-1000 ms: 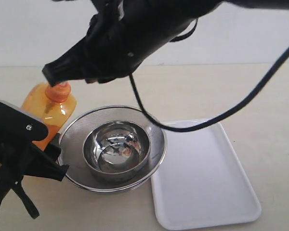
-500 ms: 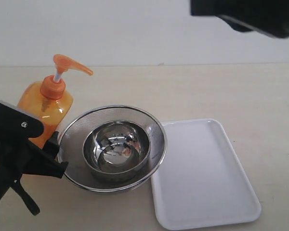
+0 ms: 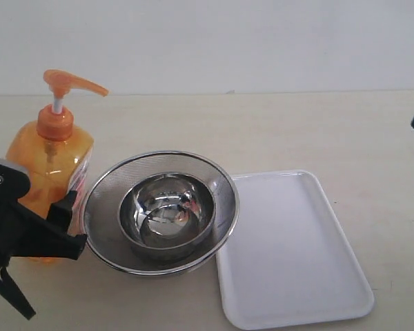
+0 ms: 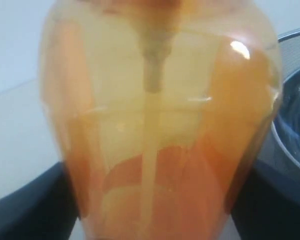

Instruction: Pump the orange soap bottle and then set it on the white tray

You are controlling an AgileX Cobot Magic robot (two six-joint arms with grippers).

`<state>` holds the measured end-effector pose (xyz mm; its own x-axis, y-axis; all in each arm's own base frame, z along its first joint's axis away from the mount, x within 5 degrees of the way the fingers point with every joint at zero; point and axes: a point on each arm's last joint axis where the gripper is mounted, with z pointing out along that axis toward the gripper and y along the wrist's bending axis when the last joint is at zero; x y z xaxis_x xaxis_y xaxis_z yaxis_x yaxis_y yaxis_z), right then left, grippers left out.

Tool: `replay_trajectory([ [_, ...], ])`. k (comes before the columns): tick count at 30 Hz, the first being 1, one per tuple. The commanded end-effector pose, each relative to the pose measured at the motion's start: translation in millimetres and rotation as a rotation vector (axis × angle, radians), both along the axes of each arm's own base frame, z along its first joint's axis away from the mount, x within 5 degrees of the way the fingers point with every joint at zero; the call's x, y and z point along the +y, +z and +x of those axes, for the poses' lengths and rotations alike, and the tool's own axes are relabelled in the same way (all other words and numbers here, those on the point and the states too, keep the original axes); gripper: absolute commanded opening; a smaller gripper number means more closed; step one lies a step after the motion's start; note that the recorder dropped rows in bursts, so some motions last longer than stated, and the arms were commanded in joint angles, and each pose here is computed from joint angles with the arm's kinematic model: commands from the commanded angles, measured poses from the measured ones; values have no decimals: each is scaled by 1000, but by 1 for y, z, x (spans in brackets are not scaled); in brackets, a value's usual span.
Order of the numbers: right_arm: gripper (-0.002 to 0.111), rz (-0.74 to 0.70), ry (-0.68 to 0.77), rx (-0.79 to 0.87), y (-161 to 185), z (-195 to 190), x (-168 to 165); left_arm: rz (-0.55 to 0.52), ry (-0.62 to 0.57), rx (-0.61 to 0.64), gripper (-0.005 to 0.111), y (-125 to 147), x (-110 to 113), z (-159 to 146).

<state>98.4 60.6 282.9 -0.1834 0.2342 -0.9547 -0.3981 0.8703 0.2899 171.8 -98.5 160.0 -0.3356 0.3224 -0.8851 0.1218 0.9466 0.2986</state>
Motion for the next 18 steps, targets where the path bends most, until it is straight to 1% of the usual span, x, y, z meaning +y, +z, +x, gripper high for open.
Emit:
replay_trajectory([
  [1,1,10,-90,-6,-23,-3,-16,-45,-4,-94,5,13,4,-3],
  [7,1,-8,-107,32,-39,-5,-20,-69,0,-106,5,14,8,-6],
  [15,1,6,-82,64,-42,-6,-18,-75,-10,-112,5,14,7,-6],
  [18,1,11,-73,74,-43,-7,-17,-93,-2,-116,5,15,7,-6],
])
